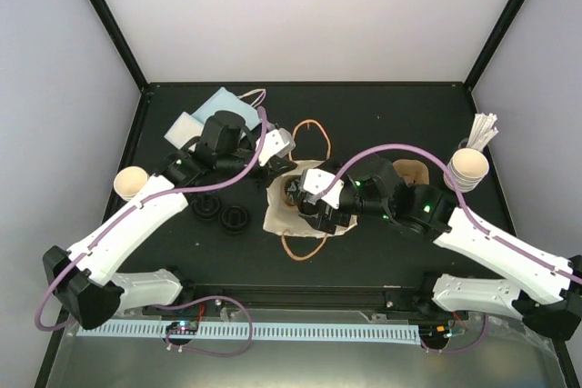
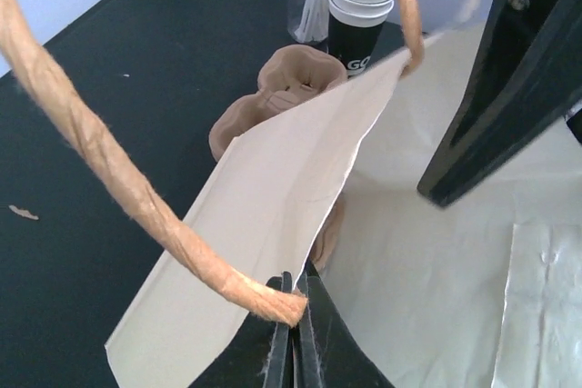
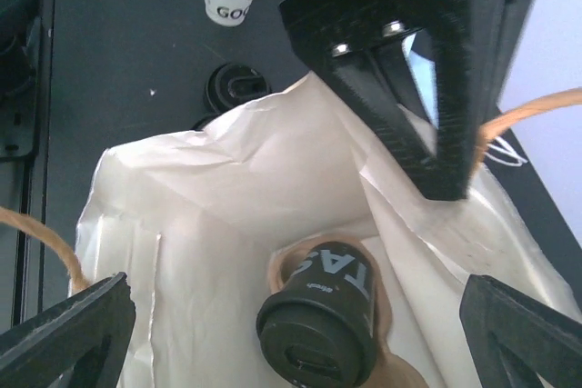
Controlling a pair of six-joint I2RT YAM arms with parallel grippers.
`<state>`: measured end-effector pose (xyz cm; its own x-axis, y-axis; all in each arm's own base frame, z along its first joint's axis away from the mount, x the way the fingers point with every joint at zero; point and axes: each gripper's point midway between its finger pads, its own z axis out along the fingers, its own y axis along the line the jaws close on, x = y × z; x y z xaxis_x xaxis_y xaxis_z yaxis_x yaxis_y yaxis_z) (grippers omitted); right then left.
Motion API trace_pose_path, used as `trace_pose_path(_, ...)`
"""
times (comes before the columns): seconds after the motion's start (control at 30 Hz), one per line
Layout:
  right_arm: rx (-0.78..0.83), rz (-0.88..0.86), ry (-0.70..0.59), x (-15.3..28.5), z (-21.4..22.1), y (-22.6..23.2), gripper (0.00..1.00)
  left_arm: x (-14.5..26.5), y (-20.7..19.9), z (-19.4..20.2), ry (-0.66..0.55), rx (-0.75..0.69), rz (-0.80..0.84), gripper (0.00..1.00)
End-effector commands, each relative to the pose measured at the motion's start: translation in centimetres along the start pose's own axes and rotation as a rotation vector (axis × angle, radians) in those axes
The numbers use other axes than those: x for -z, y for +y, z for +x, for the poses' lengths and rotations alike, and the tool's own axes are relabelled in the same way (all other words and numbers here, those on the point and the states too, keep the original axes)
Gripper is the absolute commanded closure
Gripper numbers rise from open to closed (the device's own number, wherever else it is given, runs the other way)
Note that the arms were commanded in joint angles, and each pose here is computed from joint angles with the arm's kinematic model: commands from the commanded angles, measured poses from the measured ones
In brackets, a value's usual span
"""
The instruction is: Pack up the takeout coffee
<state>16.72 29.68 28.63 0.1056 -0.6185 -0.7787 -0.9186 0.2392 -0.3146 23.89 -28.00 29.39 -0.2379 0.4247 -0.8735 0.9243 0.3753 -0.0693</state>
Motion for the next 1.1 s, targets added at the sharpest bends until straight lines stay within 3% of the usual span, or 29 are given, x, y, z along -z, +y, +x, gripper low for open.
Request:
trace_pose_path(0.0,-0.028,0.019,-0.069,1.9,-1.3,-0.3,0.00,2.5,-0.5,-1.9,-0.046,-0.040,-0.077,0.99)
trace_pose_path(0.2,-0.081,0.078,-0.104,3.5,-2.0,-1.3,0.00,4.8,-1.5,-2.0,-0.081,-0.028,-0.120,0.99)
trace_pose_path(0.37,-0.257,0.214,-0.132,5.7,-3.0,-4.1,0.00,5.2,-1.4,-1.0,-0.050,0.076,-0.160,0.98)
trace_pose_path(0.63,-0.405,0.219,-0.173,7.0,-5.1,-5.1,0.00,5.3,-0.4,0.5,0.014,0.241,-0.244,0.98)
trace_pose_path(0.87,-0.621,0.236,-0.180,6.8,-6.8,-6.5,0.00,5.9,0.1,0.7,-0.014,0.485,-0.286,0.98)
trace_pose_path(1.07,-0.632,0.279,-0.099,6.4,-5.9,-7.3,0.00,5.7,0.4,1.7,-0.019,0.707,-0.308,0.98)
